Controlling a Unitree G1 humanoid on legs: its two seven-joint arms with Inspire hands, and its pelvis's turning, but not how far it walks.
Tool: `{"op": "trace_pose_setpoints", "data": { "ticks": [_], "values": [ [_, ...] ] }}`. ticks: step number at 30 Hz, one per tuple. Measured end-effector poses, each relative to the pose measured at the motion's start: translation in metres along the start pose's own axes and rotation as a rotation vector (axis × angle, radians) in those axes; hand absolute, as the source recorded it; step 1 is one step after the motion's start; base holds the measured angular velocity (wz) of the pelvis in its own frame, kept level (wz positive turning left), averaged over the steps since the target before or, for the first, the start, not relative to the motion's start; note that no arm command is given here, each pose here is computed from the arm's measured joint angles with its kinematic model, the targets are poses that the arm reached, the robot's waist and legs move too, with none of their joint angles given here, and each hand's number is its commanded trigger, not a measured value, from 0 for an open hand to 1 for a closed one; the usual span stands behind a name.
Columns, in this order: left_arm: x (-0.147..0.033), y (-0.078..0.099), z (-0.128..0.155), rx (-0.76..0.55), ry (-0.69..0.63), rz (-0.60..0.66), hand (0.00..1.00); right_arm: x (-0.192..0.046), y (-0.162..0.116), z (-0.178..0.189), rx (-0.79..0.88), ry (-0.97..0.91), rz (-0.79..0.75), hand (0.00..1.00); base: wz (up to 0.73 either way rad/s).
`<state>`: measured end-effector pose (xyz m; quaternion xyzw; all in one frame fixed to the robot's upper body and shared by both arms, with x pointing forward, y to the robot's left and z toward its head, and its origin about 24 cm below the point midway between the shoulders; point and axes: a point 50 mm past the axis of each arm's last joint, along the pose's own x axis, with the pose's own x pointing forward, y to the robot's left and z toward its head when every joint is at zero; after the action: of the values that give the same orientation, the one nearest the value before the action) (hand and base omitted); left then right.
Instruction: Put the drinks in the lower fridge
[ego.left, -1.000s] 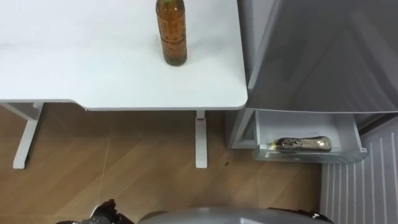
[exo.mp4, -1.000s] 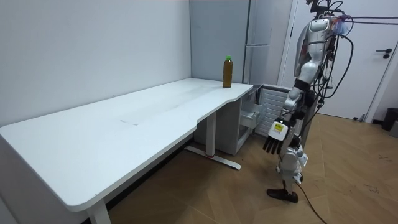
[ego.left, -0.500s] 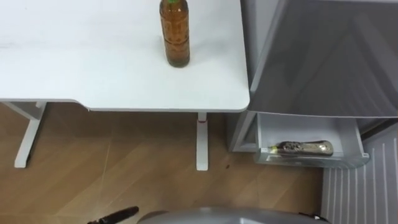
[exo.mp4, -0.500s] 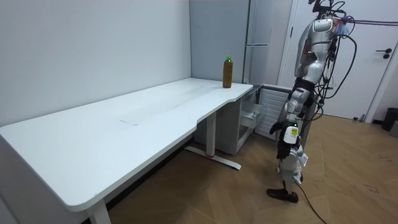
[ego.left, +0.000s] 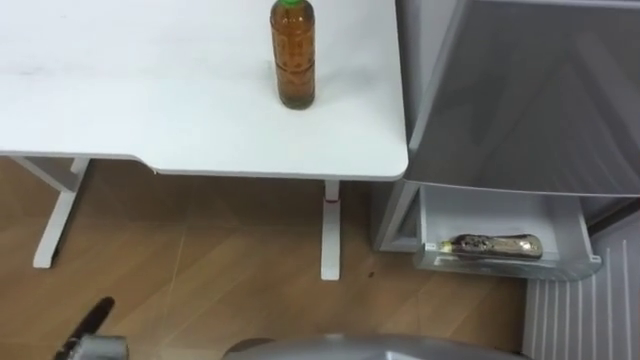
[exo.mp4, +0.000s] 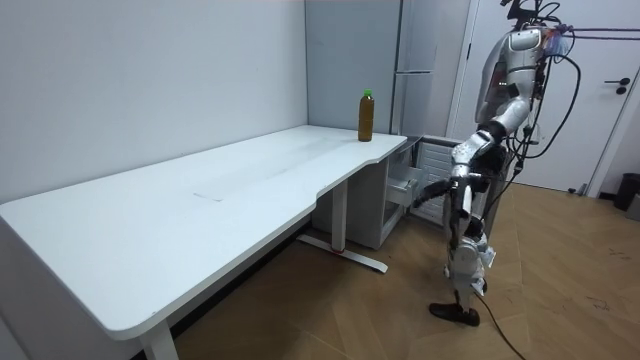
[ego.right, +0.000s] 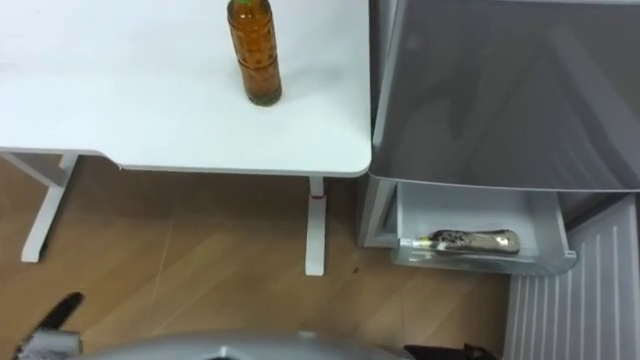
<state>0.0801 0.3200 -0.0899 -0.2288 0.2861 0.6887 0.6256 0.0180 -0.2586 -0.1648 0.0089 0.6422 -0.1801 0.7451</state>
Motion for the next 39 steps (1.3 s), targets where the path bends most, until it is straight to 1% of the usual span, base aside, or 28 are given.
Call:
{"op": "trace_pose_setpoints", "data": {
  "ticks": [1,3,4,6,7,9,10,12,15,17,19,21,24,27,31,33,37,39],
  "values": [
    [-0.003,-0.005,0.007,0.004,-0.046,-0.013,0.00,0.000,0.000,0.000,-0.005,0.000,-0.002,0.00,0.00],
    [-0.022,-0.025,0.037,0.037,-0.277,-0.065,0.00,0.000,-0.002,-0.005,-0.057,0.011,-0.014,0.00,0.02],
    [-0.029,-0.030,0.045,0.037,-0.337,-0.083,0.00,-0.001,-0.002,-0.006,-0.062,0.013,-0.015,0.00,0.04],
    [-0.056,-0.049,0.074,0.086,-0.622,-0.134,0.00,-0.001,-0.003,-0.011,-0.084,0.033,-0.019,0.00,0.00],
    [-0.063,-0.054,0.080,0.101,-0.696,-0.143,0.00,-0.001,-0.004,-0.012,-0.095,0.036,-0.020,0.00,0.00],
    [-0.092,-0.069,0.101,0.133,-0.963,-0.187,0.00,-0.001,-0.004,-0.014,-0.123,0.045,-0.019,0.00,0.00],
    [-0.099,-0.072,0.106,0.134,-1.019,-0.200,0.00,-0.001,-0.004,-0.014,-0.123,0.045,-0.016,0.00,0.03],
    [-0.125,-0.079,0.122,0.100,-1.174,-0.250,0.00,-0.001,-0.004,-0.015,-0.126,0.047,-0.010,0.00,0.12],
    [-0.145,-0.080,0.132,0.071,-1.289,-0.289,0.00,-0.001,-0.004,-0.016,-0.158,0.042,-0.002,0.00,0.03],
    [-0.152,-0.081,0.133,0.081,-1.338,-0.313,0.00,-0.002,-0.006,-0.016,-0.177,0.035,0.006,0.00,0.00],
    [-0.163,-0.085,0.131,0.083,-1.355,-0.385,0.00,-0.001,-0.009,-0.015,-0.195,0.038,0.014,0.00,0.02],
    [-0.176,-0.092,0.124,0.125,-1.369,-0.513,0.00,-0.001,-0.009,-0.010,-0.202,0.043,0.031,0.00,0.07],
    [-0.183,-0.100,0.112,0.202,-1.359,-0.637,0.00,0.000,-0.009,-0.007,-0.218,0.034,0.042,0.00,0.02],
    [-0.190,-0.108,0.096,0.257,-1.272,-0.810,0.00,0.000,-0.008,-0.006,-0.225,0.030,0.044,0.00,0.00],
    [-0.192,-0.114,0.095,0.232,-1.182,-0.903,0.00,0.000,-0.007,-0.004,-0.229,0.028,0.049,0.00,-0.07],
    [-0.196,-0.118,0.096,0.210,-1.137,-0.969,0.00,0.000,-0.004,-0.002,-0.229,0.029,0.058,0.00,0.00],
    [-0.197,-0.121,0.093,0.231,-1.099,-1.040,0.00,0.001,-0.002,0.001,-0.237,0.029,0.058,0.00,0.00],
    [-0.199,-0.123,0.088,0.247,-1.068,-1.098,0.00,0.001,-0.001,0.003,-0.237,0.024,0.060,0.00,0.00]
  ]
}}
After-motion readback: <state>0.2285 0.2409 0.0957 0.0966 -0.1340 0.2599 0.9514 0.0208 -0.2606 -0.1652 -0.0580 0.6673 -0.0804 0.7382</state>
